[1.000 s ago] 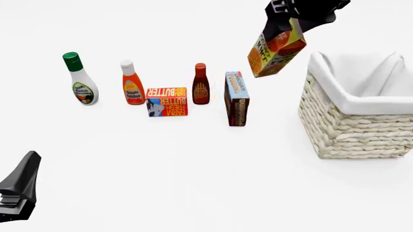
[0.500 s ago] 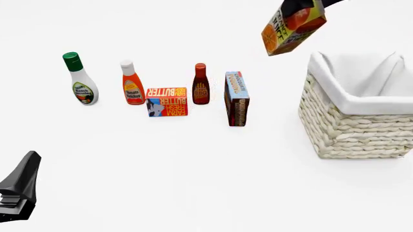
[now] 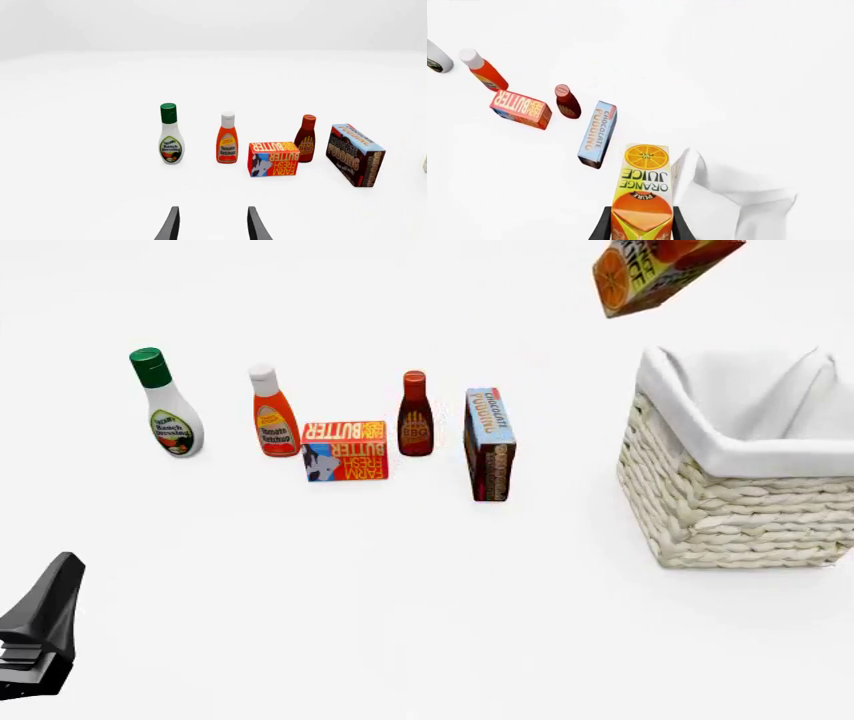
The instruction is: Pick the orange juice and place it in the basket.
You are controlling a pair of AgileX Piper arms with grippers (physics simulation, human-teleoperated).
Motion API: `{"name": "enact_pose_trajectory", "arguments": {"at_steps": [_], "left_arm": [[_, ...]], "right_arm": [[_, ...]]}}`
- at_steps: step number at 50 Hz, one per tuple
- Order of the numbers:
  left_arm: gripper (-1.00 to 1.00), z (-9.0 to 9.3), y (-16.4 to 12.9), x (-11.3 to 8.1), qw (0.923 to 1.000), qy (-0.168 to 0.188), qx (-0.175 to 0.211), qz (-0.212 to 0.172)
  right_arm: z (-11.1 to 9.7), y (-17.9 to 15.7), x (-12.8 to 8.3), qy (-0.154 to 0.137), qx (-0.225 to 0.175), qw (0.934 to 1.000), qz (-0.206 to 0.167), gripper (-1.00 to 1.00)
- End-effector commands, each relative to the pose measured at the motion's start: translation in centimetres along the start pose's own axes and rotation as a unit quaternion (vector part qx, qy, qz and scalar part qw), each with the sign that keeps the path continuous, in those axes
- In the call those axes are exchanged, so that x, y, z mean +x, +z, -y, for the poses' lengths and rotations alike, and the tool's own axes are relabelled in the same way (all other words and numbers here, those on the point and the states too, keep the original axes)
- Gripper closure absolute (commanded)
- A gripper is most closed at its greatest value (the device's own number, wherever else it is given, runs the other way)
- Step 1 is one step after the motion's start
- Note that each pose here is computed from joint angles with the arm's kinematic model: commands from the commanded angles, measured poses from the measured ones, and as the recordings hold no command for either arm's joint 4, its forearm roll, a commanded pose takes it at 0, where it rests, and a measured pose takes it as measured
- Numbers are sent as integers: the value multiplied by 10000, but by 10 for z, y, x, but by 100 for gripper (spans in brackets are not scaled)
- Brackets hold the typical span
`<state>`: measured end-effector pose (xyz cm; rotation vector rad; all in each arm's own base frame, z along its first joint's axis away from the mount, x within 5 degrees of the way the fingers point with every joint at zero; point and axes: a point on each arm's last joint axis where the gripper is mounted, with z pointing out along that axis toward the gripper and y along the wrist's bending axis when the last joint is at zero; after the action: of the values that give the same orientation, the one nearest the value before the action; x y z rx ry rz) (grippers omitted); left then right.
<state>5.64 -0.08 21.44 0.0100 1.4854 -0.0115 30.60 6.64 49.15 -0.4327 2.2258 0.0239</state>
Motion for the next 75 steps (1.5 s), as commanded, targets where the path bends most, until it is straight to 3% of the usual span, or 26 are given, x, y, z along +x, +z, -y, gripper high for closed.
{"name": "enact_pose_trajectory", "arguments": {"at_steps": [1,40,75], "left_arm": [[-100,0,0,0,10000,0,0,1],[-100,0,0,0,10000,1,0,0],[-100,0,0,0,10000,1,0,0]], "right_arm": [[16,-17,2,65,248,9996,141,100],[63,-47,29,419,1000,9941,50,100],[82,-48,47,868,1285,9877,-180,100]]}}
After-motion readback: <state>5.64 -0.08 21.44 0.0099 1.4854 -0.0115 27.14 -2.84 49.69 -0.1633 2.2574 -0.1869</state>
